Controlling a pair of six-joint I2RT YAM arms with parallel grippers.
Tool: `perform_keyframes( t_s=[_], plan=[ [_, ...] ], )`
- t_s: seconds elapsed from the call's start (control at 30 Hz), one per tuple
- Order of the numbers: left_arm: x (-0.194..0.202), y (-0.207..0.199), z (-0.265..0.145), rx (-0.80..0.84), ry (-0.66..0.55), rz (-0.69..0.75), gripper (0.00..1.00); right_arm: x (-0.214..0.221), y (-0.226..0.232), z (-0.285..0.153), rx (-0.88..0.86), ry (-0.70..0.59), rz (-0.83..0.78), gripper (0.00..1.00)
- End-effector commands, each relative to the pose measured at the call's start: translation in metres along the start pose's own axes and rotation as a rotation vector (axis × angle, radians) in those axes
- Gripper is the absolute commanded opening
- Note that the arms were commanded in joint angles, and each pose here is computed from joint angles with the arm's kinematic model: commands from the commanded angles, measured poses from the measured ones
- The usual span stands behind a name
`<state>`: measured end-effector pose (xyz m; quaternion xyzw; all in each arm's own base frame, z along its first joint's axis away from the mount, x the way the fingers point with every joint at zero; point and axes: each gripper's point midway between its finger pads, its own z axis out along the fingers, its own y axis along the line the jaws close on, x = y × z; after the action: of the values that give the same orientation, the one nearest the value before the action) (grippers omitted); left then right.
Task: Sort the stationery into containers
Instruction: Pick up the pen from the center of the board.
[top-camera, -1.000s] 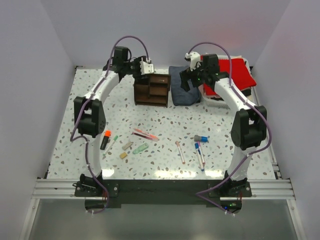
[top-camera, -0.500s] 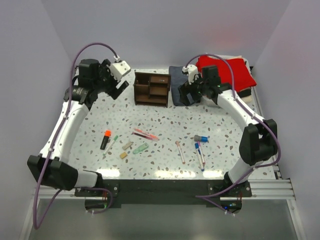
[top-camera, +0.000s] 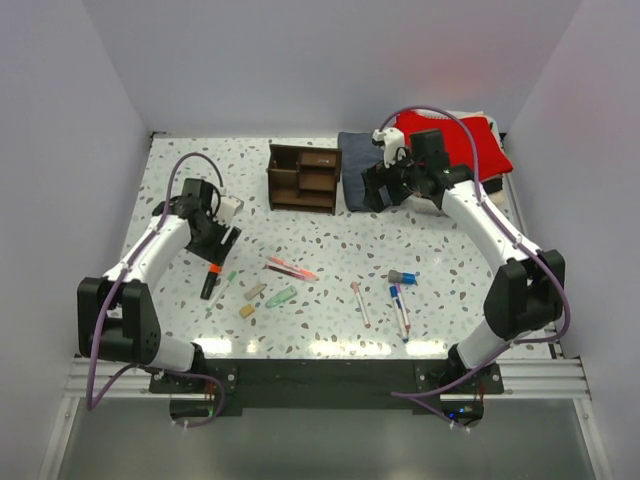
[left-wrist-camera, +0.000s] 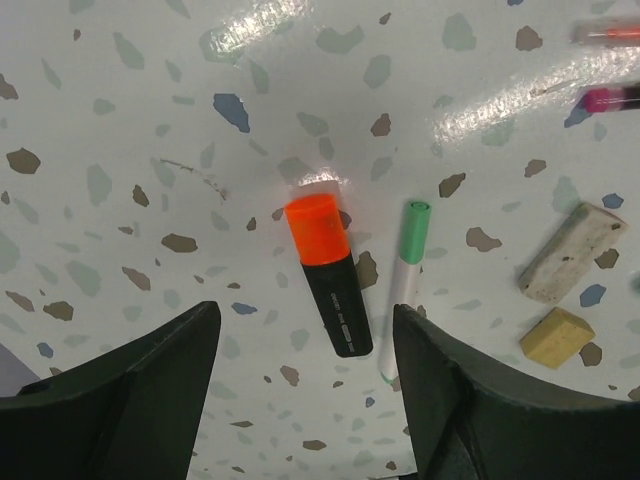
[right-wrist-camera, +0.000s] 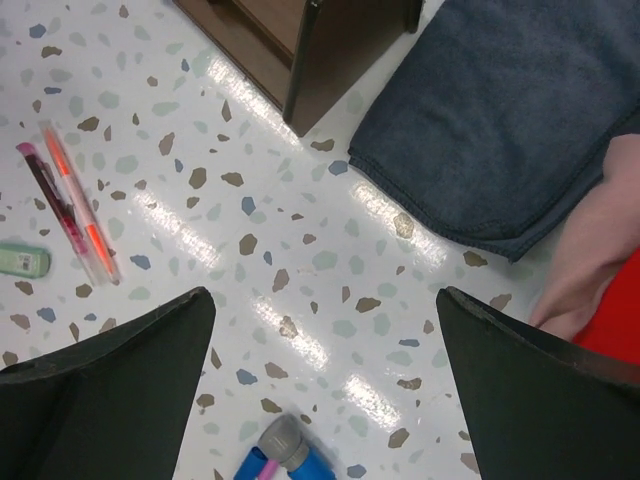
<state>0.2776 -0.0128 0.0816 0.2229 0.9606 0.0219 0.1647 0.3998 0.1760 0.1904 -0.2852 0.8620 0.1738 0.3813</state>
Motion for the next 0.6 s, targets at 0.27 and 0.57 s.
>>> perform_keyframes(
  t_s=[0.27, 0.57],
  plan=[
    [-0.001, 0.003, 0.028, 0.021, 0.018, -0.042, 0.64, -0.01, 0.005, -0.015, -0.003, -0.027, -0.01, 0.97],
    [0.015, -0.002, 0.051, 0.034, 0.055, -0.049, 0.57, -0.006, 0.004, -0.022, 0.023, -0.026, 0.0, 0.97]
  ],
)
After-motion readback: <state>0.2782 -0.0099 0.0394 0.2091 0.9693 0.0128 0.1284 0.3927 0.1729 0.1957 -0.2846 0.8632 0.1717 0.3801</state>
